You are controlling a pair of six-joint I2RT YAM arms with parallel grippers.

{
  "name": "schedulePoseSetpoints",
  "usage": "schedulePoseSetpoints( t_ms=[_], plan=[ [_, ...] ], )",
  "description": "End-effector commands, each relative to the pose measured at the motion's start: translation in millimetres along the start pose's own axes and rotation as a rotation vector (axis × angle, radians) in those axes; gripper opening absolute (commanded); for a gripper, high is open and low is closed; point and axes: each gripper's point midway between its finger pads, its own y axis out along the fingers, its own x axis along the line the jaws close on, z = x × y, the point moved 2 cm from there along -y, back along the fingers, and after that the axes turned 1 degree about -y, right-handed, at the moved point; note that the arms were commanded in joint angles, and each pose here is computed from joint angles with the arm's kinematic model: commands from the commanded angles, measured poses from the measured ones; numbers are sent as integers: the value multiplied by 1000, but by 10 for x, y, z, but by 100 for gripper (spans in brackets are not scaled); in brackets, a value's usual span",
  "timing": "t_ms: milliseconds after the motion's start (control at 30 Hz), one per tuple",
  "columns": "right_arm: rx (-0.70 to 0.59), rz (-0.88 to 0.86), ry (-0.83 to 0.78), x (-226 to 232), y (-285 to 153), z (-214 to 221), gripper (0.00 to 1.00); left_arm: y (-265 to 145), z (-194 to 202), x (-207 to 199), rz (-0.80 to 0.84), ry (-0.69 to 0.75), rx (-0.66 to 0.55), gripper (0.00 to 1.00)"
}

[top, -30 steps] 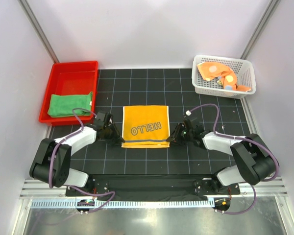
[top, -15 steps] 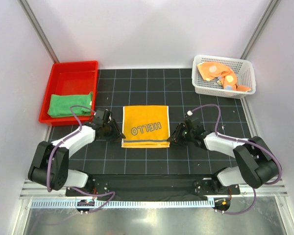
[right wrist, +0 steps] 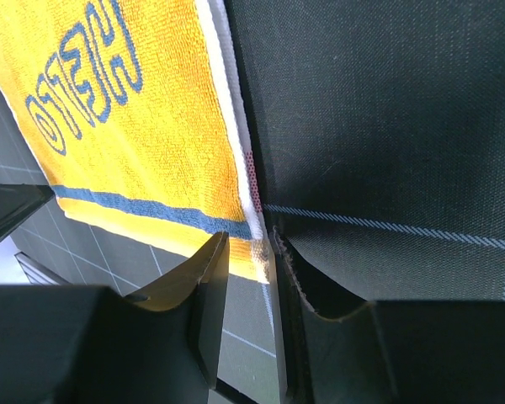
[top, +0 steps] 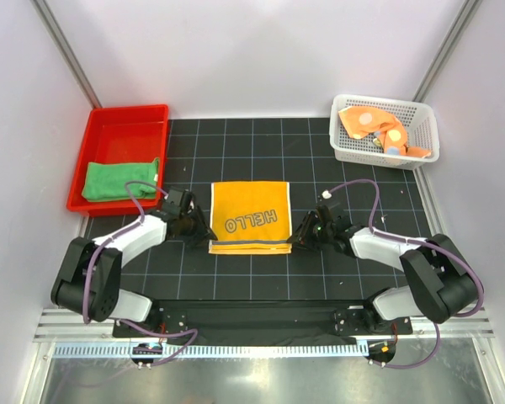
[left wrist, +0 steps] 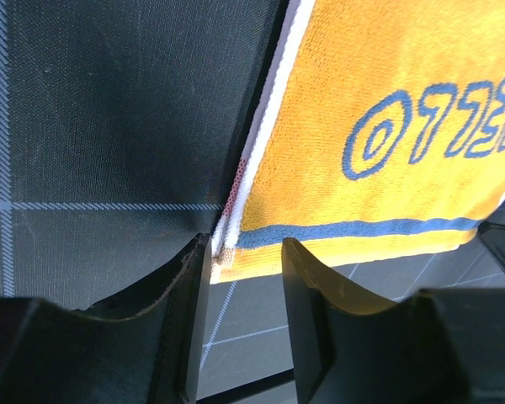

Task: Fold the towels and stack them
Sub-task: Fold the towel

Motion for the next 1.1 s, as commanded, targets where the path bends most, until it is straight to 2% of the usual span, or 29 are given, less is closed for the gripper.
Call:
schedulePoseSetpoints(
  t_ms=[0,233,567,600,767,933,1067],
  plan=[
    [-31,-9,-21,37,23,-57,33,37,-90,-115,21,28,-31,42],
    [-31,-11,-26,22,32,-47,31,95,-83,-121,6,42,-29,24],
    [-35,-11,-31,24,26,-54,30,45,-111,-185,16,45,-40,21],
    [-35,-13,-33,29,20,-54,29,37,-120,-207,20,49,-42,14],
    [-44,-22,-35,66,-3,-78,22,50,-117,-238,26,54,-33,0],
    [-59,-6,-51,77,-53,-123,5,38,-99,-285,44,52,-15,0],
    [-59,0,-67,111,-95,-146,1,-36,-115,-336,51,44,-20,0]
  ],
)
